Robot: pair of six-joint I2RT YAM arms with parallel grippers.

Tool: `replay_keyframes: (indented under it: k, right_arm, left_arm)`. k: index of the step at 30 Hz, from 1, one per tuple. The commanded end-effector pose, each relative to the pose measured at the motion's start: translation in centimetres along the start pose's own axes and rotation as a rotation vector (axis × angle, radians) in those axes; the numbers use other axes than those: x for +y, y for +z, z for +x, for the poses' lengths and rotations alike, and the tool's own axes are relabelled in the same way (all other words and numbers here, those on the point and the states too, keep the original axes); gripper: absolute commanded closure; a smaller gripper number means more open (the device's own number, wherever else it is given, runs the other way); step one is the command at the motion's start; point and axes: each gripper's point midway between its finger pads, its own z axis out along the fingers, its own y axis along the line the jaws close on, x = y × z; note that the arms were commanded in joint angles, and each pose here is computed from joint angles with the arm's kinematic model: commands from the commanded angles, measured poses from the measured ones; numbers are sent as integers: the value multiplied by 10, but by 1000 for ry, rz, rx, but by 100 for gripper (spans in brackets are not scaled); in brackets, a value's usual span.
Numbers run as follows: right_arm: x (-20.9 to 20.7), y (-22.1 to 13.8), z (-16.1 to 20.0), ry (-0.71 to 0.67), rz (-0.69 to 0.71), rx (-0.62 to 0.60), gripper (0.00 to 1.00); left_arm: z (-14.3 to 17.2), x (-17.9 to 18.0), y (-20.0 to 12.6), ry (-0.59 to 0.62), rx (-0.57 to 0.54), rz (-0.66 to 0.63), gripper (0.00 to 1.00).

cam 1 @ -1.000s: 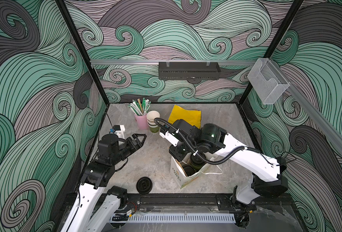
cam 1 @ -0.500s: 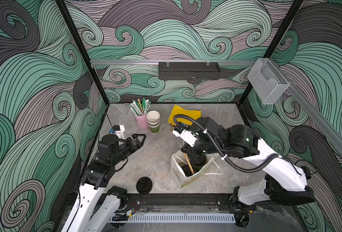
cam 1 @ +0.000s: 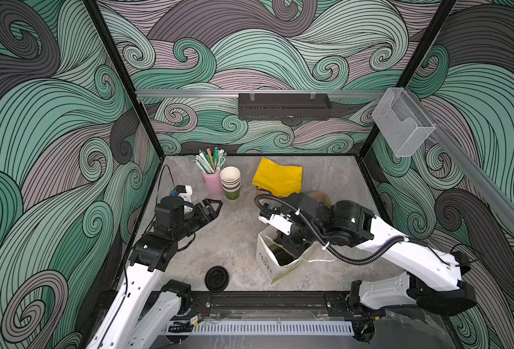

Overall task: Pack a coffee takeout order
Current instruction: Place the straw in the takeout bag, then pick up the napkin from the napkin box.

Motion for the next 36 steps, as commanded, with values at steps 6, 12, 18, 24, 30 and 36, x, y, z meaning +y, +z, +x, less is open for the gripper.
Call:
replay_keyframes:
  k: [6, 12, 18, 24, 30, 36]
  right_arm:
    - [-15, -91, -54, 85, -20, -339, 50]
    - [-121, -118, -31, 495, 231, -397, 43]
    - [-202, -91, 22, 931, 326, -328, 41]
    - [-263, -35, 48, 1243, 227, -347, 42]
    - [-294, -19, 51, 1312, 169, -387, 43]
    - [-297, -42, 62, 1271, 195, -354, 43]
  left_arm:
    - [-8, -30, -2, 138, 19, -11, 22]
    - [15, -60, 37, 242, 48, -52, 23]
    - [26, -67, 78, 190, 4, -106, 23]
    - [23, -57, 98, 116, -62, -123, 23]
    - [37, -72, 152, 89, 39, -154, 24]
    - [52, -56, 223, 7, 78, -281, 28]
